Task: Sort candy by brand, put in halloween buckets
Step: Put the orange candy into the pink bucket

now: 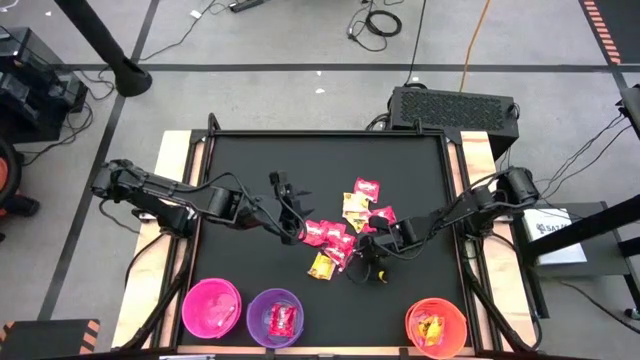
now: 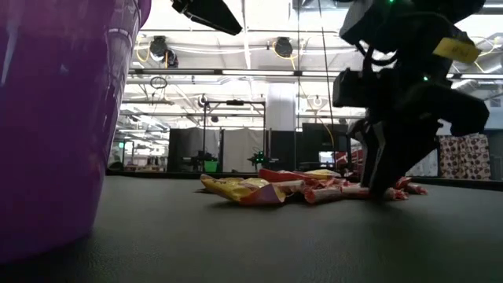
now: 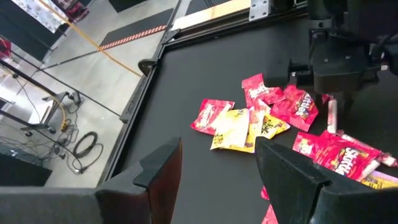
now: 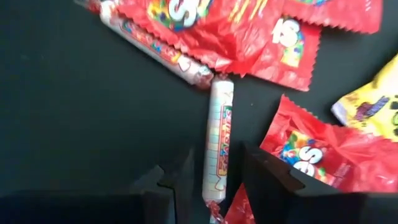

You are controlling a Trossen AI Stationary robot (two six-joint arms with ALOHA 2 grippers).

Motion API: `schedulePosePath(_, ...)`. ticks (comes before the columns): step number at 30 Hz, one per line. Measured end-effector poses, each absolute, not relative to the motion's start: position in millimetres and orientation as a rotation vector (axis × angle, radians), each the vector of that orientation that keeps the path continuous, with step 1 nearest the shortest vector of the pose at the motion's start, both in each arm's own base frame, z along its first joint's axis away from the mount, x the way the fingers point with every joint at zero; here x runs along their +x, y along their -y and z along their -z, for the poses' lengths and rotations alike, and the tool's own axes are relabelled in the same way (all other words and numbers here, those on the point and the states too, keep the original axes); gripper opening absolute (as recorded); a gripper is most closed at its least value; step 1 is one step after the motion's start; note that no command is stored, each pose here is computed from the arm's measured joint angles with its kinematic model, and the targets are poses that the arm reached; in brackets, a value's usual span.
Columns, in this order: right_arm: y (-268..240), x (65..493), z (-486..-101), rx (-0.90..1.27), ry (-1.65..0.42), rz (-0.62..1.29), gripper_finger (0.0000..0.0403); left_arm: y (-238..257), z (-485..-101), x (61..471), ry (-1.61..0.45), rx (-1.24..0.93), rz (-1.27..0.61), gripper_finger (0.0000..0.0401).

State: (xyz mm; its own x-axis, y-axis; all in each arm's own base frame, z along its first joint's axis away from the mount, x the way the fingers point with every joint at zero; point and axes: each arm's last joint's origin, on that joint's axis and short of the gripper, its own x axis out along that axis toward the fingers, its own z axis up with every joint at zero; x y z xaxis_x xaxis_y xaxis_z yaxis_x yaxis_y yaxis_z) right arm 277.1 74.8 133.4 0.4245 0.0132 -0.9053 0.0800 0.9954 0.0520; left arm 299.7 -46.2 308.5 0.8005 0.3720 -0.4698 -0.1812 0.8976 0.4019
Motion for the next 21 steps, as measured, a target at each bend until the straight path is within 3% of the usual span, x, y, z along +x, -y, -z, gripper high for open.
schedulePosePath(8, -72.7, 280.7, -123.5, 0.102, -1.168, 0.036, 0.0114, 51.9, -307.3, 292.8, -0.612, 0.372, -0.276, 0.021)
schedulePosePath(21, -72.9, 281.1, -124.1, 0.064, -1.157, -0.004, 0.0037, 66.2, -319.0, 263.9, -0.634, 0.281, -0.243, 0.021)
